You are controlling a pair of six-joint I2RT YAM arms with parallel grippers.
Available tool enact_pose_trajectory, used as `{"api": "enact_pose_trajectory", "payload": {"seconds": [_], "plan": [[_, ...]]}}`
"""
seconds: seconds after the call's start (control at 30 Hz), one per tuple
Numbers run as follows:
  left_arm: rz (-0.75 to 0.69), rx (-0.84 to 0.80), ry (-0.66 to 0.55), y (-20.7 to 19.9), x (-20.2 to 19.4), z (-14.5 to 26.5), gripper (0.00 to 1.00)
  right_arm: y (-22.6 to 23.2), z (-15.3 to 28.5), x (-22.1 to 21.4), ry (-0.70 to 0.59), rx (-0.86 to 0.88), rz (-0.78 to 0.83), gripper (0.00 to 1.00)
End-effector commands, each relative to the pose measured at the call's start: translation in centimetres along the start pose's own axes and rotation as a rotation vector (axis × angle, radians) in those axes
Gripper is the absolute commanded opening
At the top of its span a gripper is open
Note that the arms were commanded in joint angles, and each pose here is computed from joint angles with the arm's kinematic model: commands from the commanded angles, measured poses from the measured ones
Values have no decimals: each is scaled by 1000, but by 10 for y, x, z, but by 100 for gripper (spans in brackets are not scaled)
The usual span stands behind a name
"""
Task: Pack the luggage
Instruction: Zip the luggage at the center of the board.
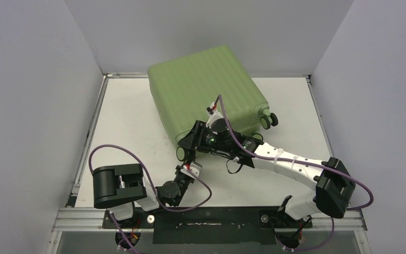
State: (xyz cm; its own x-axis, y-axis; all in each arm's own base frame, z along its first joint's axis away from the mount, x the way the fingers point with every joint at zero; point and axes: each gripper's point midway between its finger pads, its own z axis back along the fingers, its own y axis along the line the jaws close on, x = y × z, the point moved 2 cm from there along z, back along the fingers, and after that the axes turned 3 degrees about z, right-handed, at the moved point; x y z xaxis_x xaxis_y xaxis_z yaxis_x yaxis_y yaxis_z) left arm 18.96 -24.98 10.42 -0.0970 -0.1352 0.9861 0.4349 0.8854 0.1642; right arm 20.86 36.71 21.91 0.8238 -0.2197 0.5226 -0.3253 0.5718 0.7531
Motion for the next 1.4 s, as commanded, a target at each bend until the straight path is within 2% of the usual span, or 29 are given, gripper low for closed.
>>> {"api": "enact_pose_trajectory", "payload": {"seconds": [0.0, 0.13, 0.23, 0.33, 0.43, 0.53, 0.7, 0.9, 1.07, 1.2, 1.27, 1.37], "plan": [[151, -218, -197, -52, 49, -2, 0, 22, -36, 19, -78, 81, 81, 15], [136, -222, -208, -59, 51, -9, 0, 34, -61, 14, -23, 120, 98, 13], [131, -216, -213, -61, 51, -17, 0, 39, -74, 8, 29, 129, 128, 16], [136, -190, -211, -56, 50, -24, 0, 37, -65, 14, 6, 99, 168, 30], [132, -166, -195, -50, 46, -31, 0, 33, -50, 26, -20, 38, 228, 51], [132, -135, -185, -43, 43, -38, 0, 29, -33, 37, -37, -34, 287, 67], [123, -96, -167, -35, 40, -49, 0, 24, 6, 53, -93, -134, 344, 78], [112, -77, -147, -34, 35, -57, 0, 17, 62, 85, -226, -262, 403, 91], [108, -72, -143, -36, 34, -62, 0, 7, 114, 121, -350, -376, 441, 93], [98, -72, -134, -36, 31, -63, 0, -45, 169, 165, -476, -534, 422, 93], [100, -69, -131, -35, 30, -62, 0, -78, 200, 186, -546, -627, 401, 90], [105, -68, -121, -35, 29, -63, 0, -112, 224, 199, -615, -712, 456, 84]]}}
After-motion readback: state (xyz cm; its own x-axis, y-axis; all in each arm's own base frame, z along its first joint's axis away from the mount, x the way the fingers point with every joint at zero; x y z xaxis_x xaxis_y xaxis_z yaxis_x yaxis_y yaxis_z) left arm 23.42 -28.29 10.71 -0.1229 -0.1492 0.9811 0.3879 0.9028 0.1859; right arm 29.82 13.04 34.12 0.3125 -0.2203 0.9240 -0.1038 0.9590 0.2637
